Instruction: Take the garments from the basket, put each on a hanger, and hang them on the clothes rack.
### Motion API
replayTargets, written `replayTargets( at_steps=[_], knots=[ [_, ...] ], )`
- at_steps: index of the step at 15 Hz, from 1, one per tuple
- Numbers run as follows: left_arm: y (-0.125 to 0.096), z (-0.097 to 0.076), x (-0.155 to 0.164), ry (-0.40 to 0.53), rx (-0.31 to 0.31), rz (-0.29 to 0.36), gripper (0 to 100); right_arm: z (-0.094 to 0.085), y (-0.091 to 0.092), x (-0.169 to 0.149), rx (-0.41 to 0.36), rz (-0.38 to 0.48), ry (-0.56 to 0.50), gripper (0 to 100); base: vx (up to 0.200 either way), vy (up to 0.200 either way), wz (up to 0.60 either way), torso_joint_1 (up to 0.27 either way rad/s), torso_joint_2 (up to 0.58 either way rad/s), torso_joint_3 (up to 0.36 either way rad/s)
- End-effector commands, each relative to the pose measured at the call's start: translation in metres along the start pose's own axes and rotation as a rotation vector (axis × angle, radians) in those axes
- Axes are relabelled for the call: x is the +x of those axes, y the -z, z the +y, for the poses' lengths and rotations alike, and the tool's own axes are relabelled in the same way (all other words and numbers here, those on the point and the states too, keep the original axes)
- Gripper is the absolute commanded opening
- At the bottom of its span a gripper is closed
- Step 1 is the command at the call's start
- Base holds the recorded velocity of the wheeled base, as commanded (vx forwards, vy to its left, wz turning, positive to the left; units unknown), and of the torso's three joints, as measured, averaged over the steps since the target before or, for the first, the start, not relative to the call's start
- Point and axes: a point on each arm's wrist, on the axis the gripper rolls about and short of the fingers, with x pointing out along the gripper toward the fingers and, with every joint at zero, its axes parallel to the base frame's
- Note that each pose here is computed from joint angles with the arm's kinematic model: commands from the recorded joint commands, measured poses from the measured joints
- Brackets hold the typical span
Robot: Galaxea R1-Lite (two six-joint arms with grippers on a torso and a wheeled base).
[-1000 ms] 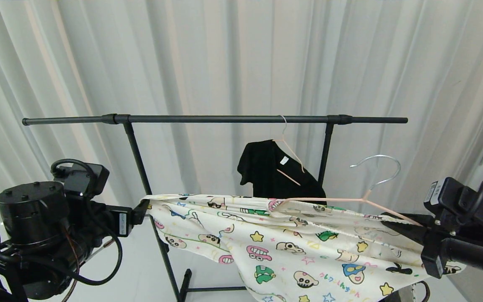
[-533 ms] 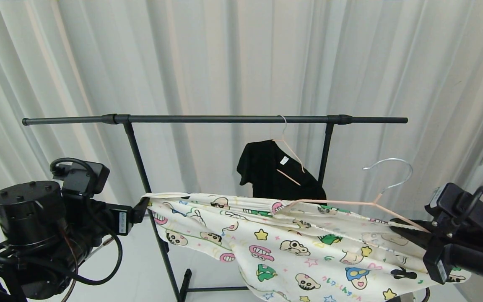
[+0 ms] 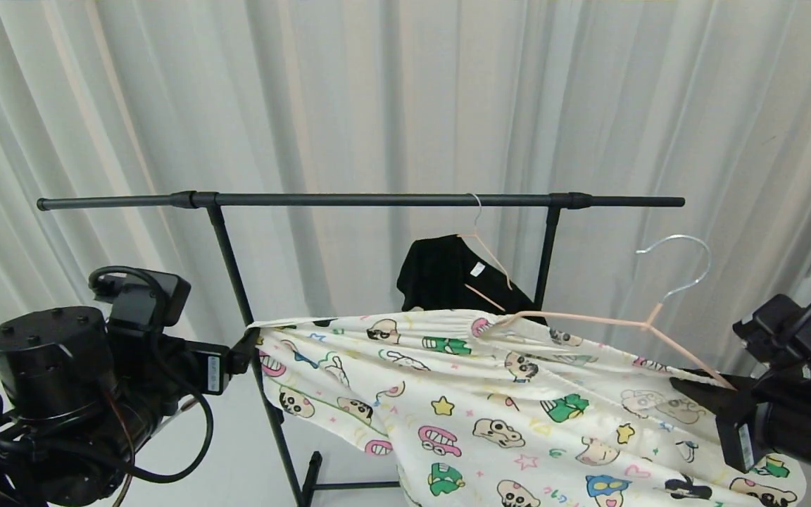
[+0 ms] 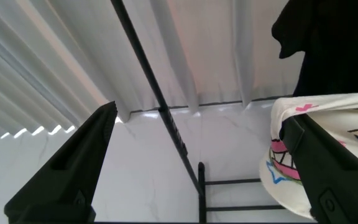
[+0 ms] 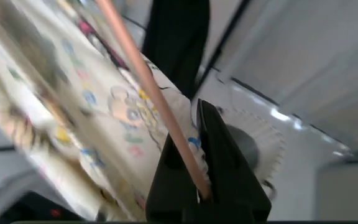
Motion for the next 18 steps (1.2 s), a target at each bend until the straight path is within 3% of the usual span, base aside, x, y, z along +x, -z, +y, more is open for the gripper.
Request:
replayTargets(
  at_steps=[1,4,8,12,18],
  knots=[
    [-0.005,-0.025,-0.007,0.119,0.005,-0.034,100,0.012,-0.019,-0.005,0.02,-0.08,-0.08,0,0.0,0.0,0.0,0.0,0.0,0.0],
    [-0.001,-0.05,-0.01,0.219,0.039,-0.021,100,0.019,-0.03,-0.002,0.01,-0.106,-0.118,0,0.0,0.0,0.0,0.0,0.0,0.0],
    [0.003,-0.052,-0.009,0.225,0.056,-0.006,100,0.018,-0.04,-0.003,0.015,-0.137,-0.111,0,0.0,0.0,0.0,0.0,0.0,0.0],
    [0.006,-0.053,-0.009,0.228,0.117,0.003,100,0.017,-0.047,-0.003,0.016,-0.157,-0.111,0,-0.05,0.0,0.0,0.001,0.0,-0.001],
    [0.003,-0.054,-0.009,0.249,0.1,-0.025,100,0.017,-0.047,-0.004,0.012,-0.153,-0.112,0,0.0,0.0,0.0,0.0,0.0,0.0]
  ],
)
